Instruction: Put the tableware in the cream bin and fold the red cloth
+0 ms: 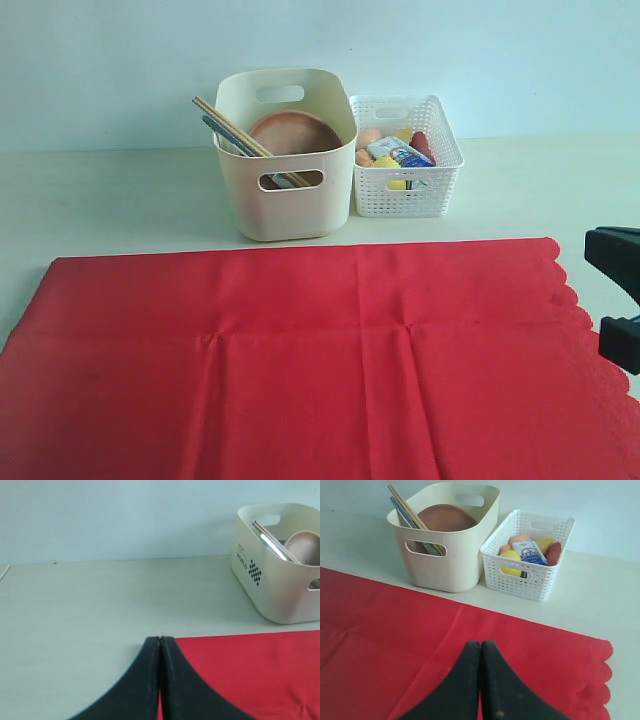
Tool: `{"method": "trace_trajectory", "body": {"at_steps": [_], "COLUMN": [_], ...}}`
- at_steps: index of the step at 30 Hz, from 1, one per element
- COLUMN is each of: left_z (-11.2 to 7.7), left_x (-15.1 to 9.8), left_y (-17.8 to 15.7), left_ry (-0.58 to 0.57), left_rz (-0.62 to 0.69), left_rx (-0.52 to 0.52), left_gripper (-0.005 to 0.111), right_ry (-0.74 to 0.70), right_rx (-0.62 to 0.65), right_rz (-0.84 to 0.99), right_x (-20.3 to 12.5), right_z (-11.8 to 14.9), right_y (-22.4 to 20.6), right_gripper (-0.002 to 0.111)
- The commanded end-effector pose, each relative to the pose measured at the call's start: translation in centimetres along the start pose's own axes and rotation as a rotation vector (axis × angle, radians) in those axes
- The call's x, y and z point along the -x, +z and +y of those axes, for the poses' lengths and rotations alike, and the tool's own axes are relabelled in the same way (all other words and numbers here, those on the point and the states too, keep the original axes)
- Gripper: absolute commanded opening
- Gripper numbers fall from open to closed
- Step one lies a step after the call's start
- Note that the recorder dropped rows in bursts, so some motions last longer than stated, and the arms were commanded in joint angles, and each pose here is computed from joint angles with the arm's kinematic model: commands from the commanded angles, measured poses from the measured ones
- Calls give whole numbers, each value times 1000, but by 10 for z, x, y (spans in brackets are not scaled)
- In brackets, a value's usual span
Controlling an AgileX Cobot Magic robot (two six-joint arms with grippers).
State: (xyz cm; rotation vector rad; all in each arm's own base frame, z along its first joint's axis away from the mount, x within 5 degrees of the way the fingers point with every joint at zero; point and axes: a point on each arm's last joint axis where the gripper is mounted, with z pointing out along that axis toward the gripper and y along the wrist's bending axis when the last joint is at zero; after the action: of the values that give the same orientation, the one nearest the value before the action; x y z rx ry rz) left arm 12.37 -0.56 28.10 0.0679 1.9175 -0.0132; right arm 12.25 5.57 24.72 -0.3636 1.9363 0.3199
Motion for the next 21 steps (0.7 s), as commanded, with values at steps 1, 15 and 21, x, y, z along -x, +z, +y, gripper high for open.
{"method": "trace_trajectory", "body": {"at_steps": [1,15,21], "left_z": [0,-4,-10], "left_x": [8,-7,-20], "left_y": [0,27,62], "left_ry": [-15,-156,-220], "left_rz": [-69,148,501], "left_rx": [-2,-34,-63], "left_gripper": [0,0,0], "right_ry": [-4,-3,-3], "right_rx": [0,0,0], "right_rz": [-1,-2,0], "right_x": [-1,-1,-1], "right_z": [0,0,0], "right_y": [-1,-1,-1], "right_gripper": [0,0,0]}}
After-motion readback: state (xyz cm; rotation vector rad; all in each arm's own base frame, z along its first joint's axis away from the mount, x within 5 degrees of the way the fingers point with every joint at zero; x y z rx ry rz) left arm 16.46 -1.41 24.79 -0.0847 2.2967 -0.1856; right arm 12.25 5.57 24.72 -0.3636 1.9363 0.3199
